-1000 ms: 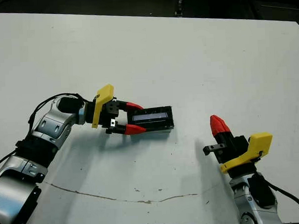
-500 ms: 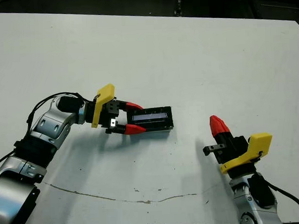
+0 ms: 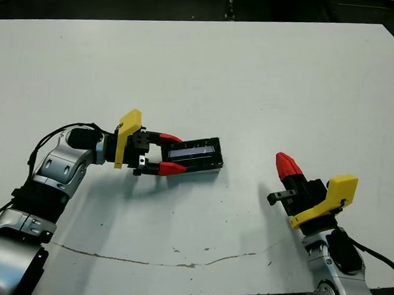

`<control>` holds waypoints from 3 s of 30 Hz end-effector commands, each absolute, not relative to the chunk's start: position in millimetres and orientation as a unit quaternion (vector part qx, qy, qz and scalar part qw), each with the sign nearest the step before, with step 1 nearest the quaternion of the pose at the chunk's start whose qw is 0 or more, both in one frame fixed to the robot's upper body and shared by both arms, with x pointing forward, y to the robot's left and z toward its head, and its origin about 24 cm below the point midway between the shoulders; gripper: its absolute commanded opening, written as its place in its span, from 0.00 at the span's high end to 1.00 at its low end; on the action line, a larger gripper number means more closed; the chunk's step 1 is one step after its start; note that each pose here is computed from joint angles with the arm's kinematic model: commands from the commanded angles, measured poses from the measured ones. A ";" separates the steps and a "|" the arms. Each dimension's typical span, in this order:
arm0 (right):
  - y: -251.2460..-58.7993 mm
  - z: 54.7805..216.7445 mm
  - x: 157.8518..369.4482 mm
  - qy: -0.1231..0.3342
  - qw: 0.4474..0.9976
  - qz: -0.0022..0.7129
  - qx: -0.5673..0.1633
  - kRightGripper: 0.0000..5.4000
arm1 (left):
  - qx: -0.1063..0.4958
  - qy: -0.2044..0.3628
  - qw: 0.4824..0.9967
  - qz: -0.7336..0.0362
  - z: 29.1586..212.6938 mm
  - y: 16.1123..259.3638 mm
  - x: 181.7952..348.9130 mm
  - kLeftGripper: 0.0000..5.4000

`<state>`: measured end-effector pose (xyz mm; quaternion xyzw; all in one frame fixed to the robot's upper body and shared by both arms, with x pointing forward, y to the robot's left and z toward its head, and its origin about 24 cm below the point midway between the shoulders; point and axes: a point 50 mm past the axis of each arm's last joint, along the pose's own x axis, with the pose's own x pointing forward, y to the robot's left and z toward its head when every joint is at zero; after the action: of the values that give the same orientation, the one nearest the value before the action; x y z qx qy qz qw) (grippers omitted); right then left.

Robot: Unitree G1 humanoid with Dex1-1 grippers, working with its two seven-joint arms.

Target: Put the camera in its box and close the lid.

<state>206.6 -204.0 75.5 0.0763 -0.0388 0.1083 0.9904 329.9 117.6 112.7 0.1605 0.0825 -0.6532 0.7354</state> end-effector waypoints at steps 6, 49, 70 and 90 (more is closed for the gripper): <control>-207.6 73.4 204.8 -0.033 0.991 0.105 0.073 1.00 | 0.156 0.108 0.782 -0.594 117.1 165.8 336.5 0.42; -207.2 73.1 204.7 -0.037 0.991 0.111 0.066 1.00 | 0.101 -0.011 0.916 -0.387 128.3 184.8 326.2 0.16; -205.6 71.6 204.8 -0.036 0.991 0.112 0.067 1.00 | -0.027 -0.116 0.918 -0.378 163.1 78.0 266.0 0.62; -207.0 70.6 204.5 -0.035 0.991 0.103 0.072 1.00 | 0.003 0.077 0.934 -0.348 91.5 33.7 293.3 1.00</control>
<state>206.7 -202.5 73.2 0.0718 -0.0405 0.1127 0.9902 298.4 34.6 109.4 0.0010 0.0460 -0.3514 0.9351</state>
